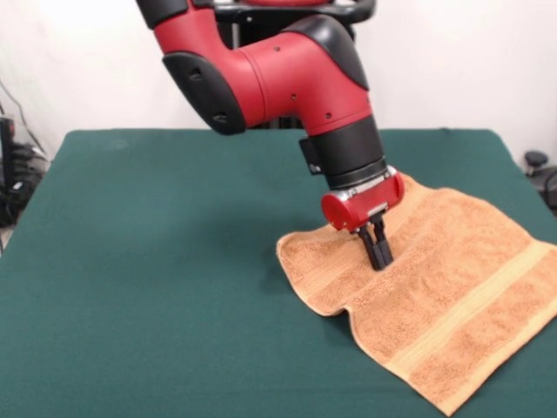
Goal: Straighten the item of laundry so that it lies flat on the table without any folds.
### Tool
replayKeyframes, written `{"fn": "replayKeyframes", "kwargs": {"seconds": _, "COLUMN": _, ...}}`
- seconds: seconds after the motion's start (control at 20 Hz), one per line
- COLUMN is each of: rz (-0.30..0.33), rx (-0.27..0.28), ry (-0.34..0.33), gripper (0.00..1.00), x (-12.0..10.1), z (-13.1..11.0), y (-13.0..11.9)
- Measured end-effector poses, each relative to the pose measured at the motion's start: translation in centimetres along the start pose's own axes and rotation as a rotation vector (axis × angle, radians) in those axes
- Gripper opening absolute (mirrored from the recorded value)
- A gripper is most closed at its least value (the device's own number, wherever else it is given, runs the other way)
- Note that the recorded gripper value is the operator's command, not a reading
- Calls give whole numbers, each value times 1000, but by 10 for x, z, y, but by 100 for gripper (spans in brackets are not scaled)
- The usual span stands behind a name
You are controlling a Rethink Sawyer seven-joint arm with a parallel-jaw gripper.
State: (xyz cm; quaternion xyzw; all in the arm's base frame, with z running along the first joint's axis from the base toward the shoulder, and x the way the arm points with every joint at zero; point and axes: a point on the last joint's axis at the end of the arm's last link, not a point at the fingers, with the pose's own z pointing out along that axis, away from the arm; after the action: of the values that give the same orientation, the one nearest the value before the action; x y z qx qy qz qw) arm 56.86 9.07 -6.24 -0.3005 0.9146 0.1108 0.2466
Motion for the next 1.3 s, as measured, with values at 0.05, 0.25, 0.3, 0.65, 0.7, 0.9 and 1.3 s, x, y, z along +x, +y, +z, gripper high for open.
{"fn": "replayKeyframes", "kwargs": {"seconds": 0.05, "rz": 0, "rx": 0, "ry": 0, "gripper": 0, "x": 0, "z": 0, "y": 0}}
{"fn": "replayKeyframes", "kwargs": {"seconds": 0.25, "rz": 5, "rx": -2, "ry": 8, "gripper": 0, "x": 0, "z": -1, "y": -2}}
{"fn": "replayKeyframes", "kwargs": {"seconds": 0.3, "rz": 7, "rx": -4, "ry": 12, "gripper": 0, "x": 0, "z": -1, "y": -3}}
{"fn": "replayKeyframes", "kwargs": {"seconds": 0.65, "rz": 29, "rx": -12, "ry": 32, "gripper": 0, "x": 2, "z": -4, "y": -10}}
{"fn": "replayKeyframes", "kwargs": {"seconds": 0.7, "rz": 38, "rx": -13, "ry": 39, "gripper": 0, "x": 3, "z": -6, "y": -13}}
{"fn": "replayKeyframes", "kwargs": {"seconds": 0.9, "rz": 52, "rx": -14, "ry": 51, "gripper": 0, "x": 6, "z": -8, "y": -19}}
{"fn": "replayKeyframes", "kwargs": {"seconds": 1.3, "rz": 53, "rx": -15, "ry": 56, "gripper": 0, "x": 6, "z": -9, "y": -21}}
